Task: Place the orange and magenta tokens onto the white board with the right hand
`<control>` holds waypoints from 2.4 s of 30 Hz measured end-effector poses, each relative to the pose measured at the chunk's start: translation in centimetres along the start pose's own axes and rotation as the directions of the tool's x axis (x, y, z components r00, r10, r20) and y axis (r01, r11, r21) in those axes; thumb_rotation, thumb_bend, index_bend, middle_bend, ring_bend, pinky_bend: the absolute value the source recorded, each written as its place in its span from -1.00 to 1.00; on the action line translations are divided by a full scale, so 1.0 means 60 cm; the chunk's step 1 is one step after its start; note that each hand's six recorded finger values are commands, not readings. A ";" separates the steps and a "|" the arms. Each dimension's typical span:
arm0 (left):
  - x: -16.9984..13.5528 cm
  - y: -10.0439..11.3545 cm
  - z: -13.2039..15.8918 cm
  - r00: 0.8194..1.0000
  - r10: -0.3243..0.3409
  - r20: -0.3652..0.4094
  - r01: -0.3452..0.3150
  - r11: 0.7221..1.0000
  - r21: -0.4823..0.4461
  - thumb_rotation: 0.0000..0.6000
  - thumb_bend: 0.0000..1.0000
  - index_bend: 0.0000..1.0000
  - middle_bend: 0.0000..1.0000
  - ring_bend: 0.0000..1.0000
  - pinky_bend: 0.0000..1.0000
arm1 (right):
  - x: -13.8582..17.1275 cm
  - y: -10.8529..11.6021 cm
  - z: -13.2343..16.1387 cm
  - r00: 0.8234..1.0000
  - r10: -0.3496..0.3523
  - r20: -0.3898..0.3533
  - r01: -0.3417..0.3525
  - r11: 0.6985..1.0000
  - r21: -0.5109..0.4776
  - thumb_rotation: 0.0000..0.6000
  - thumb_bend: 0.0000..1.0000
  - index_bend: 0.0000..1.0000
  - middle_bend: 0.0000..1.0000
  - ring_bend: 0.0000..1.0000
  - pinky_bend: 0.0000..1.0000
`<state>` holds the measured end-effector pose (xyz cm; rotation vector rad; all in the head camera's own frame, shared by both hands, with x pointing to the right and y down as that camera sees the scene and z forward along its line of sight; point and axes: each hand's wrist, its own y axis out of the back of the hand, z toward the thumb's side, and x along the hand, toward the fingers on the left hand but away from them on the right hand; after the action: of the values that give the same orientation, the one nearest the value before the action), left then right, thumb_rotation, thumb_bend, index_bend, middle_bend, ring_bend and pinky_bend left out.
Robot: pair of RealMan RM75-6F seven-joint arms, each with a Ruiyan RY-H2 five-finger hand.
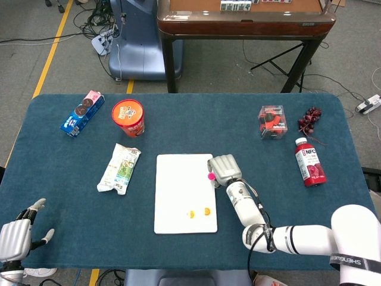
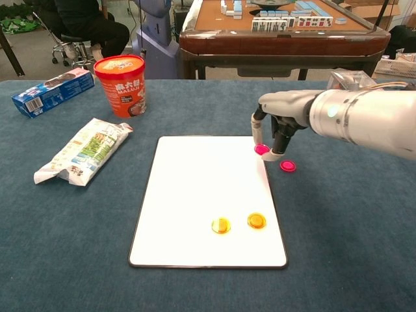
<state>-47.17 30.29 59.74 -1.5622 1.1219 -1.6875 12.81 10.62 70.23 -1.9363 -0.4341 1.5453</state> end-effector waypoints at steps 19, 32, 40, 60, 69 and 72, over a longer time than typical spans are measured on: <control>-0.006 0.000 -0.007 1.000 -0.003 -0.010 0.003 1.000 -0.002 1.00 -0.53 -0.59 -0.40 -0.39 0.29 | -0.028 -0.007 0.036 1.000 0.006 -0.011 -0.006 1.000 0.003 1.00 -1.00 -0.31 1.00 1.00 1.00; -0.004 0.000 -0.002 1.000 0.000 -0.006 0.000 1.000 -0.009 1.00 -0.53 -0.59 -0.40 -0.39 0.29 | -0.002 -0.006 -0.041 0.998 -0.001 0.058 -0.001 1.000 0.030 1.00 -0.73 -0.32 1.00 1.00 1.00; -0.001 0.001 0.005 1.000 0.003 0.001 -0.003 1.000 -0.008 1.00 -0.53 -0.59 -0.40 -0.39 0.29 | 0.011 -0.025 -0.100 0.993 0.024 0.119 -0.028 0.999 0.034 1.00 -0.69 -0.32 1.00 1.00 1.00; -0.009 -0.003 -0.004 1.000 -0.007 -0.014 0.007 1.000 -0.010 1.00 -0.53 -0.59 -0.40 -0.39 0.29 | -0.008 -0.049 -0.087 0.992 0.053 0.111 -0.058 0.997 0.050 1.00 -0.58 -0.26 1.00 1.00 1.00; -0.010 -0.004 -0.005 1.000 -0.006 -0.015 0.006 1.000 -0.012 1.00 -0.53 -0.59 -0.40 -0.39 0.29 | -0.012 -0.052 -0.087 0.992 0.055 0.117 -0.062 0.996 0.064 1.00 -0.58 -0.21 1.00 1.00 1.00; -0.011 -0.005 -0.006 1.000 -0.008 -0.017 0.008 1.000 -0.013 1.00 -0.53 -0.59 -0.40 -0.39 0.29 | -0.014 -0.053 -0.085 0.991 0.056 0.119 -0.064 0.996 0.066 1.00 -0.57 -0.21 1.00 1.00 1.00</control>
<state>-47.36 31.08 59.68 -1.5654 1.1388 -1.7046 17.88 11.20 73.58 -1.8278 -0.3692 1.6957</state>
